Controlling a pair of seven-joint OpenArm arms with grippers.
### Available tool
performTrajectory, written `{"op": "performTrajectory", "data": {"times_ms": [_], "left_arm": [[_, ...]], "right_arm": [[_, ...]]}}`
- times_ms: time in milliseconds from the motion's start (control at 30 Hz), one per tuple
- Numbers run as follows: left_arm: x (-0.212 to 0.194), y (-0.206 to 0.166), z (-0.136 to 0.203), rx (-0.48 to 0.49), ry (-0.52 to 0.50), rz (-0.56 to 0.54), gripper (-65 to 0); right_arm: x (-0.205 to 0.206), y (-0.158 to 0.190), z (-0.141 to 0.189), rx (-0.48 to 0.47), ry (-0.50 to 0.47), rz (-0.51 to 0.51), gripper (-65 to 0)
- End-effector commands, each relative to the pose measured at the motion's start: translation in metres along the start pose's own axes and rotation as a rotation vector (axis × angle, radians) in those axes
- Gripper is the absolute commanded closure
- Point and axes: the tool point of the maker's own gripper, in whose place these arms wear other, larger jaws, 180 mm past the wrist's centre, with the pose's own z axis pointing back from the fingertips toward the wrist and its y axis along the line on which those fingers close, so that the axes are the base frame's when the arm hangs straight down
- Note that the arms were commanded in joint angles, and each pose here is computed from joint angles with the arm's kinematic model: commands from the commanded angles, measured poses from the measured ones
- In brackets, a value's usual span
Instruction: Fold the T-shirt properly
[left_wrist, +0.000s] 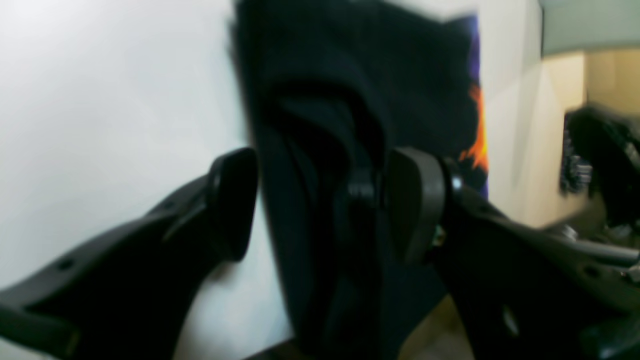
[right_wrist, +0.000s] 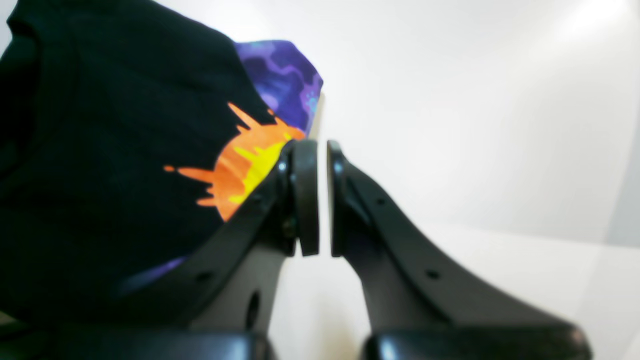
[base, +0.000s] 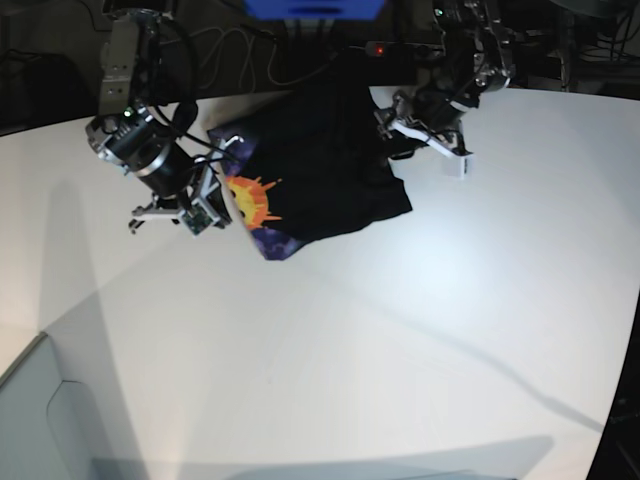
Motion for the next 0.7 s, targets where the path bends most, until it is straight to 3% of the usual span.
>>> {"op": "performTrajectory", "data": {"times_ms": [0,667], "left_arm": [[0.006,-0.008,0.000,-0.031,-0.037,0.000,-38.9],[-0.015,0.001,0.006,-0.001,-0.004,0.027,-39.0]], "right_arm": [[0.011,-0.002,0.003,-0.006,-0.040,0.007,-0.1],[-0.003,0.003,0.006,0.006,0.000,0.007,-0.1]]}}
